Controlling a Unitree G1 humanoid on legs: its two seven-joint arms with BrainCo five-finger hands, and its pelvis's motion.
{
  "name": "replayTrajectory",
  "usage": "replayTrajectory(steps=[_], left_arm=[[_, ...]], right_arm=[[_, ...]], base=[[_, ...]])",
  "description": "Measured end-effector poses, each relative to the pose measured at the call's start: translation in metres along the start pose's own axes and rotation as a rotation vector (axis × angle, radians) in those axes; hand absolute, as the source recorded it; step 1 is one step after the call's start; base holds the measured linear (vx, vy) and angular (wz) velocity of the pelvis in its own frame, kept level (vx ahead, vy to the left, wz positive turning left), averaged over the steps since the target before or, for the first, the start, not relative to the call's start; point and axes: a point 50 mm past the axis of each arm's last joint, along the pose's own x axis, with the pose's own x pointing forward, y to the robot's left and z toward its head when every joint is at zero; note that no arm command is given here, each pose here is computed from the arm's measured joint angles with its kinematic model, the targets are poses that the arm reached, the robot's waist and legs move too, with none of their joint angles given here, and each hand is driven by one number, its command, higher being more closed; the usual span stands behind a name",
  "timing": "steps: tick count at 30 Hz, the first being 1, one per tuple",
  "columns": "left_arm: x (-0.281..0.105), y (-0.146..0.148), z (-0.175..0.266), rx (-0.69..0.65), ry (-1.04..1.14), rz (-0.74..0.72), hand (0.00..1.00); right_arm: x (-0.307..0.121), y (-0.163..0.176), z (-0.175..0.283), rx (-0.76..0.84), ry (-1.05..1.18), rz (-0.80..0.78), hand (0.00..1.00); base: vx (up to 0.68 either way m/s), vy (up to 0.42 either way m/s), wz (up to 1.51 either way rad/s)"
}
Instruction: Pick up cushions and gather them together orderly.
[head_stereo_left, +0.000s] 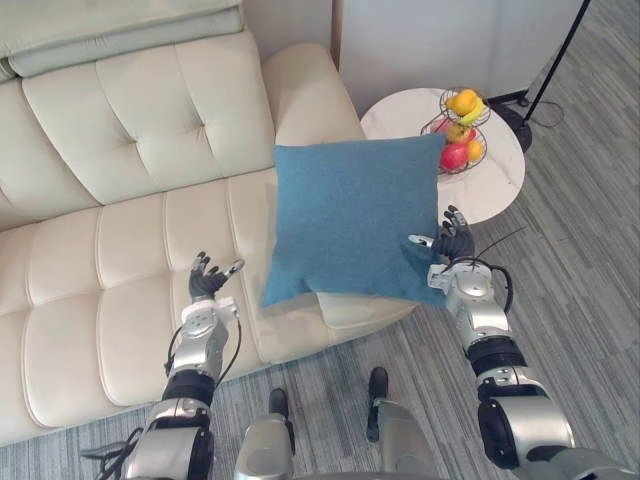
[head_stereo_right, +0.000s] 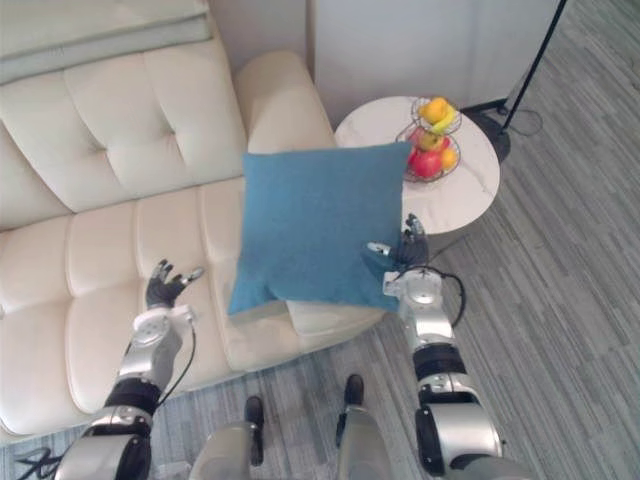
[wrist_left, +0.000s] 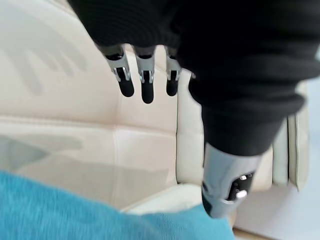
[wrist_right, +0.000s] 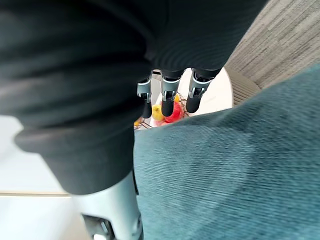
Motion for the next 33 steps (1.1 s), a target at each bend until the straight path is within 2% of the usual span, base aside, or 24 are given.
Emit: replayTrajectory(steps=[6, 12, 15, 16, 20, 25, 30, 33], left_arm=[[0.009, -0.037, 0.019, 0.064, -0.036, -0.082, 0.00], [0.006, -0.072, 0.018, 0.141, -0.018, -0.163, 0.00], [0.008, -0.071, 0.016, 0.171, -0.012, -0.149, 0.00], [0.008, -0.070, 0.018, 0.173, -0.016, -0.147, 1.00], [0.011, -0.068, 0.019, 0.185, -0.001, -0.113, 1.00], [0.015, -0.063, 0.025, 0.201, -0.019, -0.086, 1.00], [0.015, -0.071, 0.042, 0.143, -0.070, -0.107, 1.00], [0.007, -0.081, 0.046, 0.108, -0.105, -0.151, 1.00]], right_arm=[[0.003, 0.017, 0.011, -0.019, -0.033, 0.041, 0.00], [0.003, 0.051, 0.028, -0.063, -0.094, 0.127, 0.00], [0.003, 0.059, 0.030, -0.081, -0.095, 0.152, 0.00], [0.002, 0.061, 0.030, -0.098, -0.102, 0.157, 1.00], [0.001, 0.071, 0.035, -0.140, -0.129, 0.191, 1.00], [0.002, 0.072, 0.043, -0.098, -0.153, 0.199, 1.00], [0.000, 0.072, 0.051, -0.064, -0.190, 0.214, 1.00], [-0.008, 0.068, 0.037, -0.042, -0.163, 0.213, 1.00]], base=[[-0.01, -0.010, -0.02], [0.00, -0.012, -0.11], [0.02, -0.013, -0.13], [0.02, -0.018, -0.04], [0.00, -0.015, -0.04], [0.00, -0.007, 0.02], [0.01, -0.010, 0.04], [0.02, 0.003, 0.07]])
